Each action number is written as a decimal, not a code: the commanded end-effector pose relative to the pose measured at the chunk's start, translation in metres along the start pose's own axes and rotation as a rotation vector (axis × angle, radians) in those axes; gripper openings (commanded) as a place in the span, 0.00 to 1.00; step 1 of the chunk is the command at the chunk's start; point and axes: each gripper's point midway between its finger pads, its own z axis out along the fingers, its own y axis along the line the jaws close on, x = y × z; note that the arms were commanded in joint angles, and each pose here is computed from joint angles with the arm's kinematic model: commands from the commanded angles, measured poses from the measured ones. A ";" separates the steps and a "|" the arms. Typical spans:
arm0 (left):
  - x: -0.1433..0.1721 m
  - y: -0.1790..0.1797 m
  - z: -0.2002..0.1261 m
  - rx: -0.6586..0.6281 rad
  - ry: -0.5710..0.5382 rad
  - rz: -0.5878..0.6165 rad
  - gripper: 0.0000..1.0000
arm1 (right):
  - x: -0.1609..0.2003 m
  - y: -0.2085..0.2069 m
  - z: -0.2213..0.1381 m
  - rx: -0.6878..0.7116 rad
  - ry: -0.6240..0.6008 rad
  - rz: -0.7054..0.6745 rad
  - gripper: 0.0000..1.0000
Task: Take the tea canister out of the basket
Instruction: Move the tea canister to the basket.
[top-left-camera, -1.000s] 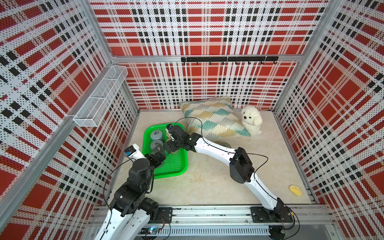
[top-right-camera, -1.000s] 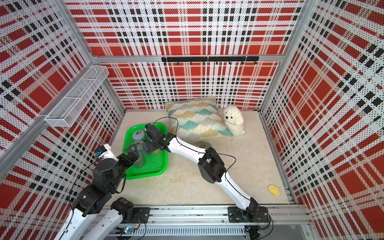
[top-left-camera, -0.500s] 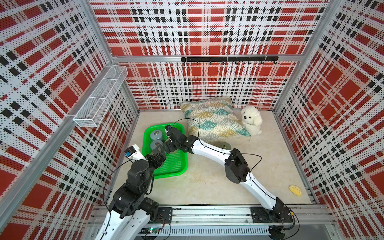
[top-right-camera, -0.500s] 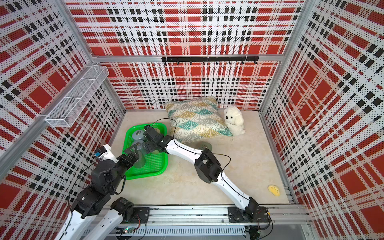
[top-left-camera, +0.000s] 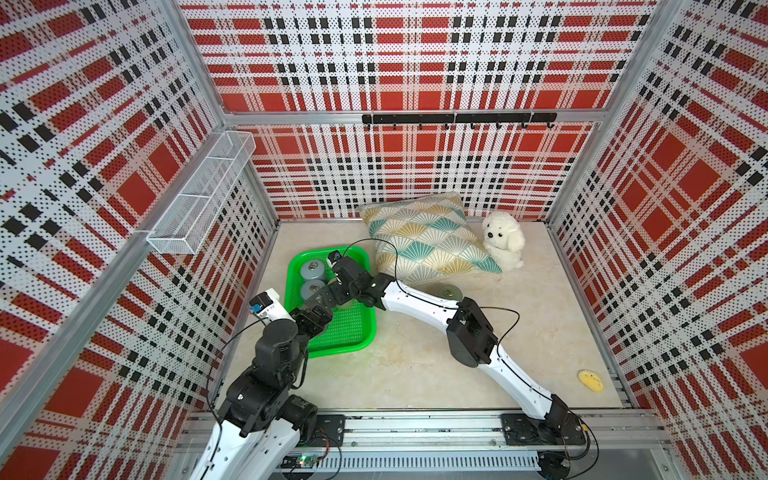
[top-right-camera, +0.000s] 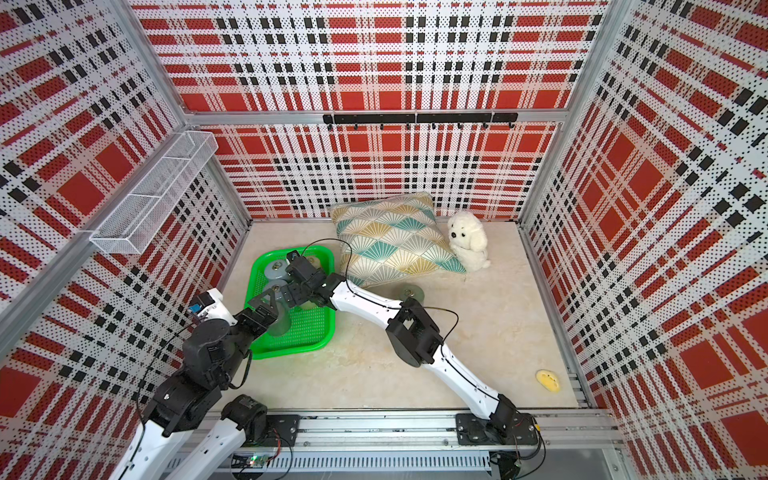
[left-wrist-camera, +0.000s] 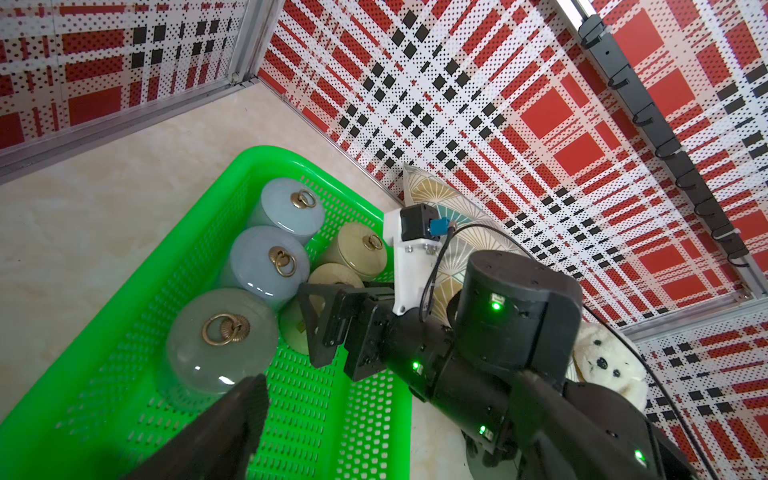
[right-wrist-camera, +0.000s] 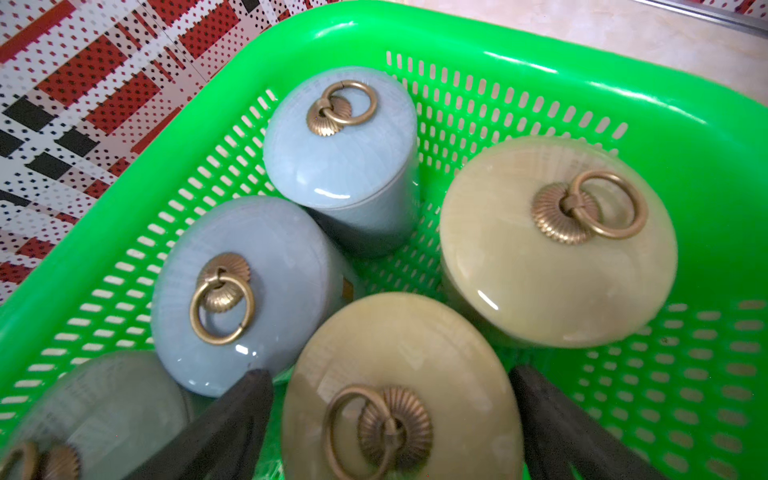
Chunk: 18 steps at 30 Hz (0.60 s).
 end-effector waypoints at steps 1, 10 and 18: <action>-0.001 0.000 0.000 -0.003 -0.005 0.005 0.98 | 0.005 0.009 -0.024 -0.039 0.042 0.014 0.96; -0.002 -0.001 -0.002 0.006 -0.005 -0.001 0.97 | 0.017 -0.002 -0.020 0.067 0.109 0.006 0.96; -0.001 -0.001 -0.002 0.006 -0.002 -0.001 0.97 | 0.050 -0.018 0.011 0.140 0.165 -0.007 0.97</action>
